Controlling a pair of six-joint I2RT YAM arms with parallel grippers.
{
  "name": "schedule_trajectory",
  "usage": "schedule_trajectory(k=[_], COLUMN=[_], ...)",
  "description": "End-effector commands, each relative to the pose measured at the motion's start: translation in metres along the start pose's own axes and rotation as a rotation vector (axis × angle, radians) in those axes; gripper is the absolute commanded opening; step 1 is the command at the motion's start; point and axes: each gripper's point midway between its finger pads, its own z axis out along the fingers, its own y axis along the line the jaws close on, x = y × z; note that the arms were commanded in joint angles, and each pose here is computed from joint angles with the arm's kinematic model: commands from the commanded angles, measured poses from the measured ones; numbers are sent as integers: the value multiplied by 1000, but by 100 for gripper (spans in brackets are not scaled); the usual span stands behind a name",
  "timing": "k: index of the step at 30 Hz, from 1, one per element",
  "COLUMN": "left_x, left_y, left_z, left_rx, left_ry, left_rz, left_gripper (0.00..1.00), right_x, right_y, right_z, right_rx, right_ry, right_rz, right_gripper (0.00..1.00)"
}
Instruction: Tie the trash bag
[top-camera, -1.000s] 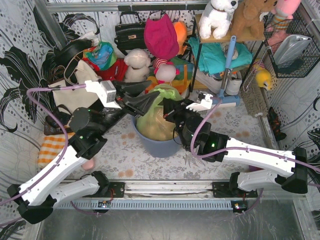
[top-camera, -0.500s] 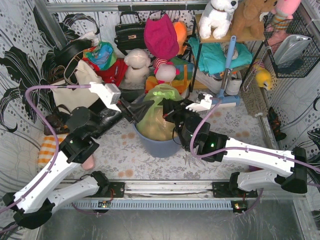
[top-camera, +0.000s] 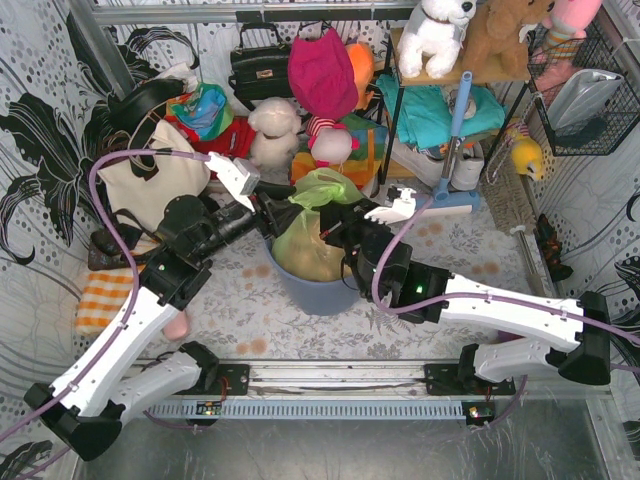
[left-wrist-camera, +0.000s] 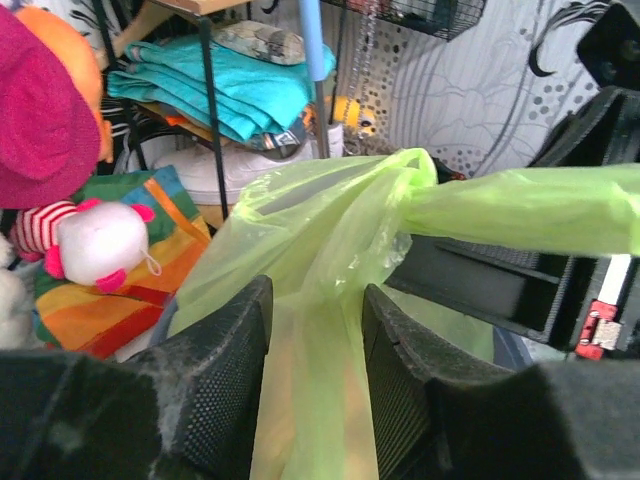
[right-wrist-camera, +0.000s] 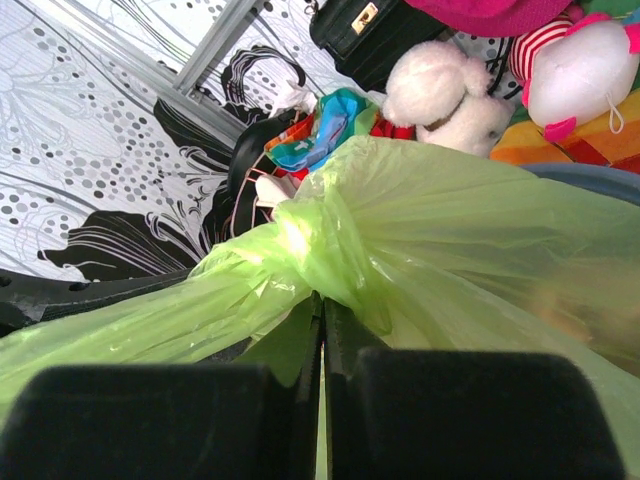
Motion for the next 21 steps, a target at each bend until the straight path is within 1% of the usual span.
schedule_trajectory(k=[1,4,5,9,10,11,13,16,21], left_x=[-7,-3,-3,1,1,0,-1,-2,8], left_y=[-15,-18,-19,-28,-30,-33,-39,-46,-58], left_z=[2,1,0,-4,-5,-7,-12,-19,-31], left_rx=[97,114,119,159,168,180,202,228,269], left_ry=[-32,-24,-24,-13,-10,-8,-4,1,26], left_rz=[1,-2,-3,-22,-30,-37,-48,-63,-118], left_gripper=[47,40,36,14,7,3,0,0,0], right_x=[-1,4,4,7,8,7,7,8,4], right_y=[16,17,18,16,16,16,15,12,10], right_z=[1,2,3,5,5,6,7,10,12], right_rx=[-29,-39,-42,-40,-43,-51,-59,-56,-70], right_ry=[10,10,7,-5,-11,-20,-41,-67,-121], right_rz=[44,55,62,62,65,63,62,54,42], right_gripper=[0,0,0,0,0,0,0,0,0])
